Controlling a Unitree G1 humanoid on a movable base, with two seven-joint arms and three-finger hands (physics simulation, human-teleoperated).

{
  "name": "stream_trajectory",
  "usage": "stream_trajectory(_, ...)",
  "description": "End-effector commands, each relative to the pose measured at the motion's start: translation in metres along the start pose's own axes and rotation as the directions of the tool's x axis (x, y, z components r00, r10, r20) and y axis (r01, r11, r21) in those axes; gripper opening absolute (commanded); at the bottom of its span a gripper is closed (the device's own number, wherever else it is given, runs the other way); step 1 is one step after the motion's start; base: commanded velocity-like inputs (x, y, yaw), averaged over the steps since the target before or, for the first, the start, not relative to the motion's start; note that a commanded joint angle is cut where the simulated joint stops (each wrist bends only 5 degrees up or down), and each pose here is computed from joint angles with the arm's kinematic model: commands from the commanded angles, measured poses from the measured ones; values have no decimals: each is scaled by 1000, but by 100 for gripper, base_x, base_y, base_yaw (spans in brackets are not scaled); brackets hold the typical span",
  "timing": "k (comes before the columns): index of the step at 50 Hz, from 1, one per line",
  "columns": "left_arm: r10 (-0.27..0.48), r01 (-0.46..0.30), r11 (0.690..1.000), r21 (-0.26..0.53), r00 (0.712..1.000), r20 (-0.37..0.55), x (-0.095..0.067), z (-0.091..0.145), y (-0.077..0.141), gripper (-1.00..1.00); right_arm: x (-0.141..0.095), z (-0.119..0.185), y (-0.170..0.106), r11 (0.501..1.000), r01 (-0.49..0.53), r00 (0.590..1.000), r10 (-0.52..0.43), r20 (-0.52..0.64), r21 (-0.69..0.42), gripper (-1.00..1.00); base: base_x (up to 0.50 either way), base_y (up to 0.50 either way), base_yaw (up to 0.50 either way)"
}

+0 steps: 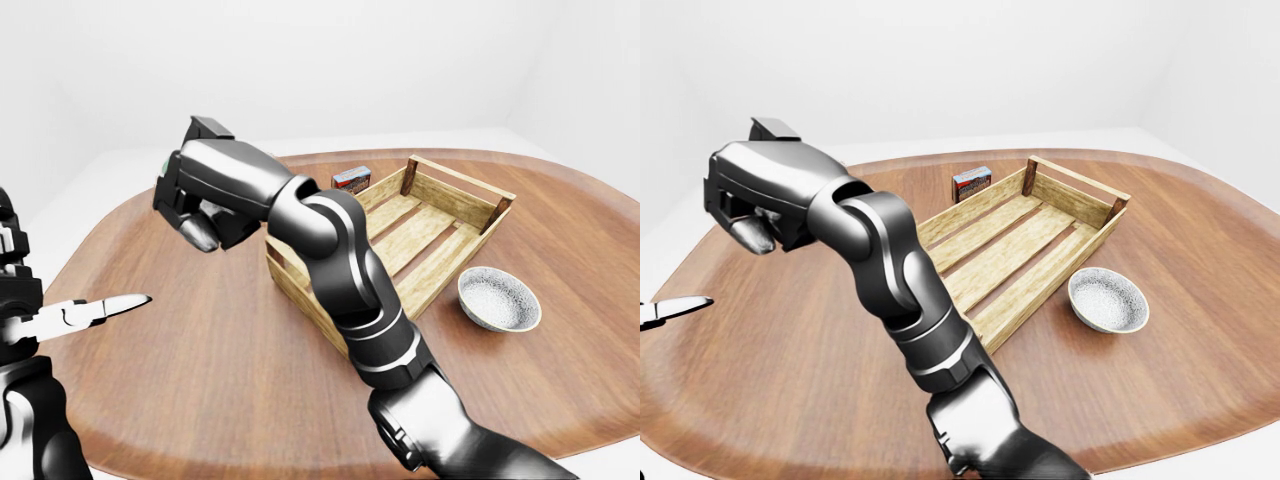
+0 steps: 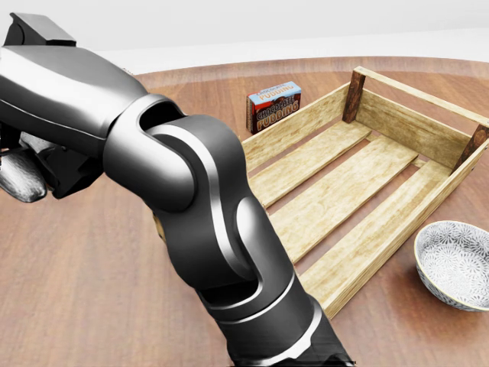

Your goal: Pick up the salad dressing and put it in the tray.

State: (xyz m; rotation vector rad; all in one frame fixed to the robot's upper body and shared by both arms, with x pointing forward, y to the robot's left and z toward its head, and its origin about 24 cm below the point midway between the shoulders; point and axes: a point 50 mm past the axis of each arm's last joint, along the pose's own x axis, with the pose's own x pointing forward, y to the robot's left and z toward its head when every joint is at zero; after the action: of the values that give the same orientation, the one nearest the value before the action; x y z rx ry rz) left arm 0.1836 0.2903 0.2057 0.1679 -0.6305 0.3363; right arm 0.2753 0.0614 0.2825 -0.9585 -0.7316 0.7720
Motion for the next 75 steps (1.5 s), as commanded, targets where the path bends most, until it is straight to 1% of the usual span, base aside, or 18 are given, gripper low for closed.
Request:
stream_trajectory(1,-2,2,1000,0,1000,-5,0,-1,0,100,5,19,-66,994,88,990,-81,112,-59,-100,0,0,0)
stream_trajectory(8,-4,4,1000,0,1000,-5,0,-1,-1,100,-5,-10,-89,993,99,995,-97,30,-69,-100,0,0,0)
stream_trajectory(13,-1,1,1000,2,1000,2,0,1,0,100,-22,-49,-108,993,112,989,-115,-90,-44,-100,0,0,0)
stream_trajectory(17,0,0,1000,2,1000,3,0,1,0,100,-36,-71,-113,992,121,979,-125,-160,-33,-100,0,0,0)
stream_trajectory(21,-1,1,1000,2,1000,-3,-1,-1,-1,100,-62,-103,-113,990,141,954,-142,-265,-21,-100,0,0,0)
stream_trajectory(33,-5,5,1000,5,1000,-4,-1,-1,-2,100,-105,-152,-124,983,180,885,-150,-440,27,-100,0,0,0)
stream_trajectory(37,-6,6,1000,6,1000,-10,-1,-2,-2,100,-118,-173,-122,979,184,853,-117,-508,83,-100,0,0,0)
stream_trajectory(43,-9,9,1000,7,1000,-6,-1,-1,-3,100,-135,-217,-110,953,184,762,16,-647,241,-100,0,0,0)
stream_trajectory(48,-8,8,1000,7,1000,-3,-1,-1,-3,100,-143,-236,-100,919,197,703,111,-703,342,-100,0,0,0)
stream_trajectory(51,-9,9,1000,6,1000,-8,-1,-2,-3,100,-145,-243,-95,909,213,674,128,-728,358,-100,0,0,0)
stream_trajectory(52,-11,11,1000,6,1000,-14,-1,-3,-3,100,-146,-246,-89,904,221,655,141,-742,366,-100,0,0,0)
stream_trajectory(55,-12,12,1000,5,1000,-18,-1,-4,-4,100,-147,-255,-73,893,247,610,158,-776,375,-100,0,0,0)
stream_trajectory(57,-10,10,1000,5,1000,-14,-1,-3,-3,100,-148,-258,-69,893,262,594,149,-790,365,-100,0,0,0)
stream_trajectory(59,-8,8,1000,5,1000,-20,-1,-4,-3,100,-150,-263,-56,907,253,550,150,-821,336,-100,0,0,0)
stream_trajectory(62,-9,9,1000,3,1000,-27,-1,-6,-3,100,-152,-266,-48,916,255,521,141,-842,311,-100,0,0,0)
stream_trajectory(71,-3,3,1000,5,998,-59,-2,-13,0,100,-142,-266,-34,932,243,498,118,-859,270,-100,0,0,0)
stream_trajectory(72,-4,4,1000,5,998,-61,-3,-13,-1,100,-143,-267,-34,942,228,485,111,-867,248,-100,0,0,0)
stream_trajectory(75,-6,6,1000,5,999,-47,-2,-10,-1,100,-141,-267,-33,946,242,476,76,-876,214,-100,0,0,0)
